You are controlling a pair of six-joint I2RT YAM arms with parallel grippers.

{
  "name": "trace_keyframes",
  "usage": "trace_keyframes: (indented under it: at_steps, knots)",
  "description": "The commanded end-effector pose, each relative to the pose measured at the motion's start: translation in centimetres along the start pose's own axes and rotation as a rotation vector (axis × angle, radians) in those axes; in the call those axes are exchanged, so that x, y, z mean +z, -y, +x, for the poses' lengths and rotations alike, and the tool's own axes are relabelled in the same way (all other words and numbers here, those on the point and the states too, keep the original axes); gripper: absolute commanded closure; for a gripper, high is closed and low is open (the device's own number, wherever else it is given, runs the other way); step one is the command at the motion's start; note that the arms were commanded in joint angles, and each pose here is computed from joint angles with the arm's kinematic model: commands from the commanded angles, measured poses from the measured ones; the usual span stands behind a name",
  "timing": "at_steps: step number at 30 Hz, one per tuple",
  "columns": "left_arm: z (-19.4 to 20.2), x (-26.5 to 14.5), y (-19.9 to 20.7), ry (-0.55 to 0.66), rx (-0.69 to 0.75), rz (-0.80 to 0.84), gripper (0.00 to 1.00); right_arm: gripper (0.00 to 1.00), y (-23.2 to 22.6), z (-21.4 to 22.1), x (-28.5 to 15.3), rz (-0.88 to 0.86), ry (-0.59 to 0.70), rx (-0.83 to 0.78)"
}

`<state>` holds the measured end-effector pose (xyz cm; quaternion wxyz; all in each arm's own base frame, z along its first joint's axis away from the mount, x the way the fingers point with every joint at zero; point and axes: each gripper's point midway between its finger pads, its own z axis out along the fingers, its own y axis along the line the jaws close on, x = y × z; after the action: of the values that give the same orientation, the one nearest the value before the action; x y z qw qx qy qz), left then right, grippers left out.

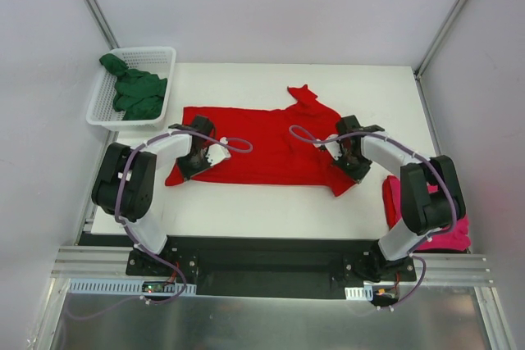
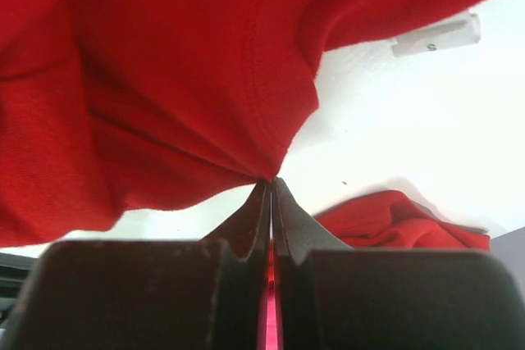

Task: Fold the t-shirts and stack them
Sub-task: Fold the flattened tshirt in 1/3 of the way

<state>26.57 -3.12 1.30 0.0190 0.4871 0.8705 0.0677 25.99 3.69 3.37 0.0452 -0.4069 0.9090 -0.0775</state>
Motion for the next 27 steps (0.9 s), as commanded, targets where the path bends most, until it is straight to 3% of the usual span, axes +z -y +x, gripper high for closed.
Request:
trace_keyframes:
  at_steps: [1,11,17,18,21,24,27]
  knots:
    - [2.4,0.8,1.5,-0.072,0.018,0.048,1.00,0.99,3.9,3.6,-2.0,0.112,-0.137,-0.022]
    - [2.7,0.7,1.3,-0.070,0.034,0.042,1.00,0.99,5.5,3.7,-2.3,0.116,-0.142,-0.015]
    - [2.6,0.8,1.5,-0.068,0.019,0.051,1.00,0.98,2.9,1.5,-3.7,-0.036,-0.077,0.078]
    - [2.6,0.8,1.6,-0.070,0.020,0.053,1.00,0.83,1.2,1.0,-3.9,-0.123,-0.051,0.079]
    - [2.6,0.9,1.6,-0.071,0.015,0.054,1.00,0.60,-1.1,-0.9,-4.4,-0.236,0.004,0.102]
    - [2.5,0.8,1.5,-0.067,0.012,0.054,1.00,0.45,-2.7,-2.5,-4.7,-0.314,0.036,0.120]
    - [2.5,0.8,1.4,-0.069,0.012,0.052,1.00,0.39,-4.6,-4.1,-5.1,-0.348,0.076,0.085]
